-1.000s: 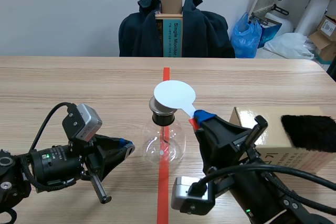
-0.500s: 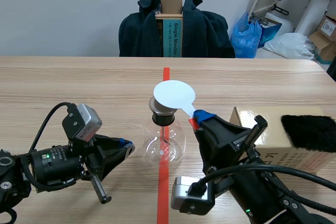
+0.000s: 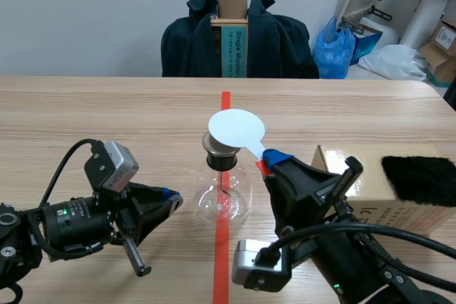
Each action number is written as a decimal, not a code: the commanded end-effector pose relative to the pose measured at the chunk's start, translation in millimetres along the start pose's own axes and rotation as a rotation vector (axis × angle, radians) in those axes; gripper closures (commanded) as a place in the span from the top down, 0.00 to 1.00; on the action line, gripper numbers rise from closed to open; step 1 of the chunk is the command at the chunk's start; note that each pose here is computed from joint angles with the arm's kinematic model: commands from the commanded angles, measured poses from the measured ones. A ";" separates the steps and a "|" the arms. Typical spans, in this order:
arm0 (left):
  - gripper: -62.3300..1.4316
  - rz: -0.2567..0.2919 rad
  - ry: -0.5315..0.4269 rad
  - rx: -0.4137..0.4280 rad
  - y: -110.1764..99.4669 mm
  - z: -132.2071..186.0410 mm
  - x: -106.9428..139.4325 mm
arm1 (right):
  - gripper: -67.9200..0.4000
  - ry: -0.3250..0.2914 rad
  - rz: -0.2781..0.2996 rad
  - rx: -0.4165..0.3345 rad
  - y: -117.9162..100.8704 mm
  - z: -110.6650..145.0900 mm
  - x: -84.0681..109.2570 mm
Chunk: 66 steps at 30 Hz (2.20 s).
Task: Do the electroscope experiment.
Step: 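Hold the plate still at the electroscope, then move the plate toward and away from the electroscope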
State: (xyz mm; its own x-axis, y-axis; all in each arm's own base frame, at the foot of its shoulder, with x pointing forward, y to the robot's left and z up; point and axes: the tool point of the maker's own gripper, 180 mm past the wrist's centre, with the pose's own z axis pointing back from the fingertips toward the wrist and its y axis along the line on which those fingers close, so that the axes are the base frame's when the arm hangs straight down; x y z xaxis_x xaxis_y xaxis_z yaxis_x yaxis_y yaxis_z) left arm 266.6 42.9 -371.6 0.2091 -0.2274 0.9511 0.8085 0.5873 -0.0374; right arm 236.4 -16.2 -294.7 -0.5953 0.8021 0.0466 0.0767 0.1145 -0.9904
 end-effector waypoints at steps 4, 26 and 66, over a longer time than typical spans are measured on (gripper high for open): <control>0.07 -0.006 -0.047 -0.003 -0.2 -2.5 13.8 | 0.02 -0.001 0.018 -0.032 -9.5 -3.6 -3.4; 0.07 -0.006 -0.047 -0.003 -0.2 -2.5 13.8 | 0.02 0.292 0.012 -0.035 -10.2 4.0 -55.4; 0.07 -0.006 -0.048 -0.003 -0.2 -2.5 14.0 | 0.02 -0.030 0.023 -0.039 -11.4 -5.7 0.4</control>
State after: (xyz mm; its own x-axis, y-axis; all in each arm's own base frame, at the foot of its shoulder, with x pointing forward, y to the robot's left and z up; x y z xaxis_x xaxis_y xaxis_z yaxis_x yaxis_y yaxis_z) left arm 266.6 42.9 -371.6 0.2091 -0.2274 0.9511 0.8085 0.5873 -0.0374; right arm 235.0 -12.3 -293.2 -0.6173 0.7857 0.0398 0.0820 0.1145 -0.9900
